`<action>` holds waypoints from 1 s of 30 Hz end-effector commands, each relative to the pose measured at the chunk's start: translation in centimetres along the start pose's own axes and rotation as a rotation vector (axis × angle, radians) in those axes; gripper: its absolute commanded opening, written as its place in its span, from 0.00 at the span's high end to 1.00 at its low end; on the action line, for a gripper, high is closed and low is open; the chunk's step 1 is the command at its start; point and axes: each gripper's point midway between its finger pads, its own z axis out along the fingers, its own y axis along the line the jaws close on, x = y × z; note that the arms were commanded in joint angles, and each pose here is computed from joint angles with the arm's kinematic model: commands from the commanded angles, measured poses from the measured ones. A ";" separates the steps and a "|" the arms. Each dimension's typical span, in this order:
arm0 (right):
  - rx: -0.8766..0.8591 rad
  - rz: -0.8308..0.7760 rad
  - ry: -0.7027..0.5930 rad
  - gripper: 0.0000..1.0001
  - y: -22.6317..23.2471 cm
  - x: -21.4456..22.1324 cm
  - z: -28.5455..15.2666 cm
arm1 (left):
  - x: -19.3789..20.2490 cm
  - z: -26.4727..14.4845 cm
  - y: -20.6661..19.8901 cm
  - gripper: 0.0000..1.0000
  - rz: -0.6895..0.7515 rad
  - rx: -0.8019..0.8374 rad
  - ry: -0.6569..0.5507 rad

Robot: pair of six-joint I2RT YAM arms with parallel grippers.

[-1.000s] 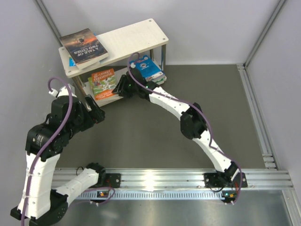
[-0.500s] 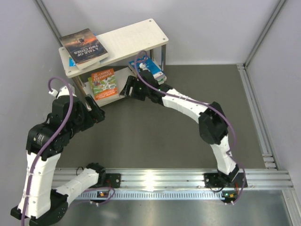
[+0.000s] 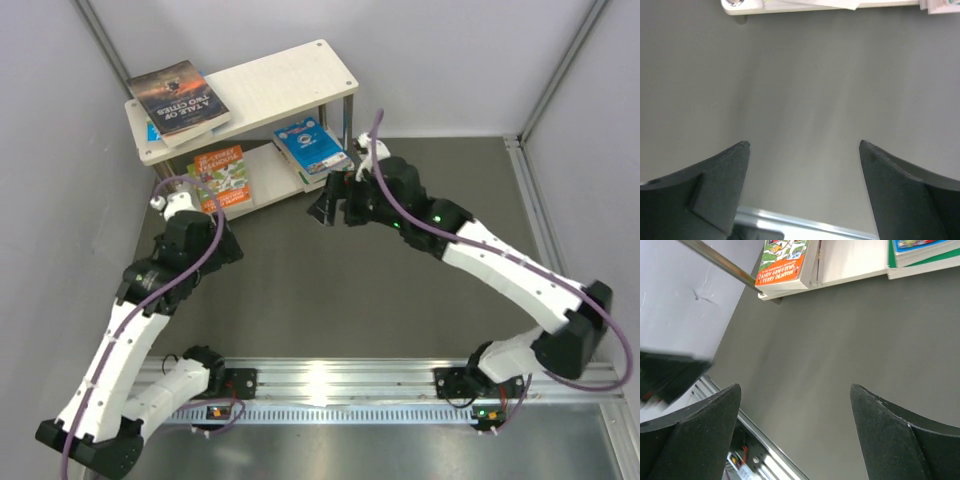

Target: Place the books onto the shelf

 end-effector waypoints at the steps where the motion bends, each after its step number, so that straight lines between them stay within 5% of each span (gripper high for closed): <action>1: 0.019 -0.123 -0.028 0.10 -0.7 0.5 -4.8 | -2.8 3.1 -1.3 0.01 0.079 0.036 -0.182; 4: 0.023 -0.123 -0.120 0.01 -1.6 0.1 -9.6 | -2.1 6.3 -0.7 0.01 0.237 -0.010 -0.220; 9: 0.035 -0.106 -0.209 0.00 -4.0 1.5 -13.9 | 1.2 11.9 0.5 0.01 0.360 -0.064 -0.241; 19: -0.006 -0.141 -0.381 0.00 -5.9 2.0 -19.2 | 2.3 17.7 2.1 0.01 0.279 -0.074 -0.432; 30: 0.102 -0.041 -0.288 0.00 -6.7 2.3 -17.4 | 0.9 22.0 6.2 0.01 0.192 -0.116 -0.490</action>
